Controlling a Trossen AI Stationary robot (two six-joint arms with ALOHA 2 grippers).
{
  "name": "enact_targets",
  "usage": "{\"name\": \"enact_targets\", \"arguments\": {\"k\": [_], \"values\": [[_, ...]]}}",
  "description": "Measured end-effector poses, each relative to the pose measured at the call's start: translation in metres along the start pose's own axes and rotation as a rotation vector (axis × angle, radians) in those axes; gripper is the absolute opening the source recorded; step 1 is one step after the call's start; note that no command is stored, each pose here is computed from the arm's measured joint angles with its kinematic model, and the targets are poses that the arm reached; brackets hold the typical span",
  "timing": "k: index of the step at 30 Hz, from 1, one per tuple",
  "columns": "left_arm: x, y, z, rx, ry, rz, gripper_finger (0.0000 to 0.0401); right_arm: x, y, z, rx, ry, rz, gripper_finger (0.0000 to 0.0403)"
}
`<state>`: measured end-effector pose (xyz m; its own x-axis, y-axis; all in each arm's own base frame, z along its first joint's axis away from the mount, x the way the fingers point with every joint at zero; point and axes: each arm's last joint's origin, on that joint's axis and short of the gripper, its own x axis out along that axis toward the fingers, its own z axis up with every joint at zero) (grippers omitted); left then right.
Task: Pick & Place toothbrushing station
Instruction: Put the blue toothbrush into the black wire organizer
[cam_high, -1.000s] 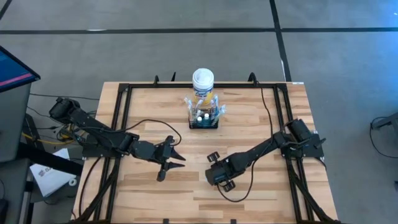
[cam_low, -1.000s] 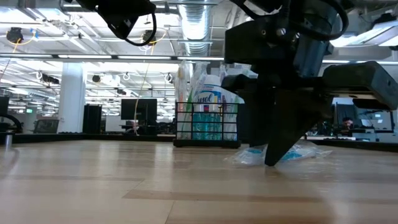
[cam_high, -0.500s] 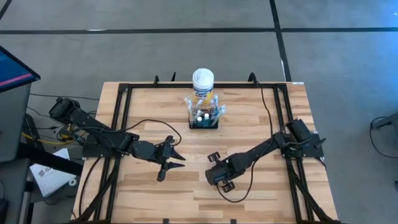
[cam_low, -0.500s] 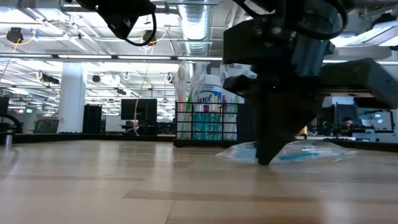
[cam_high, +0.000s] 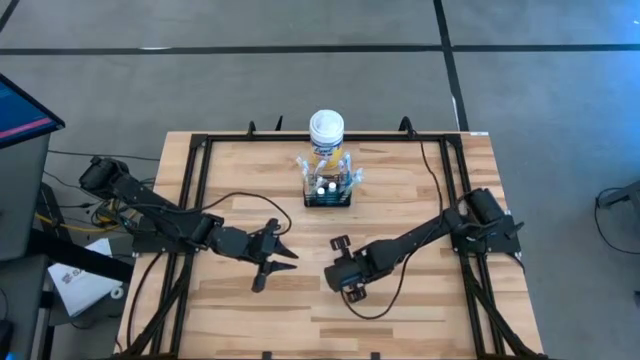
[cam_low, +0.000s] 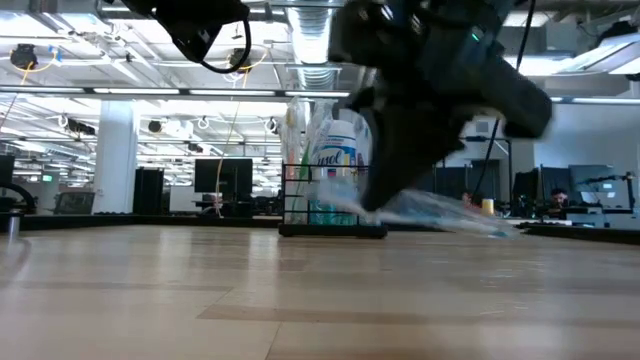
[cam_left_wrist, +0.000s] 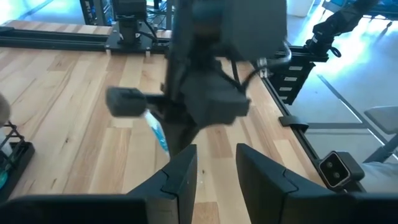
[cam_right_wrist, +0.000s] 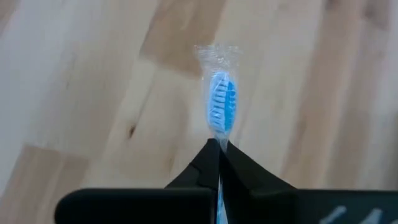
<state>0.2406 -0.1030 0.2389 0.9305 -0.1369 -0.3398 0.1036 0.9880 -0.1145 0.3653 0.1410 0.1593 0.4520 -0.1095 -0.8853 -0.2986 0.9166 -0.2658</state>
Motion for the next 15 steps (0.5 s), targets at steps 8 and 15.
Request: {"name": "enact_targets", "arguments": {"k": [8, 15], "values": [[-0.001, -0.005, -0.001, 0.005, -0.002, -0.021, 0.0106, -0.043, -0.029, 0.008, 0.111, -0.122, -0.113, 0.0001], [-0.001, -0.006, -0.001, 0.006, -0.004, -0.024, 0.0106, -0.086, -0.050, 0.010, 0.167, -0.231, -0.211, 0.0001]]}}
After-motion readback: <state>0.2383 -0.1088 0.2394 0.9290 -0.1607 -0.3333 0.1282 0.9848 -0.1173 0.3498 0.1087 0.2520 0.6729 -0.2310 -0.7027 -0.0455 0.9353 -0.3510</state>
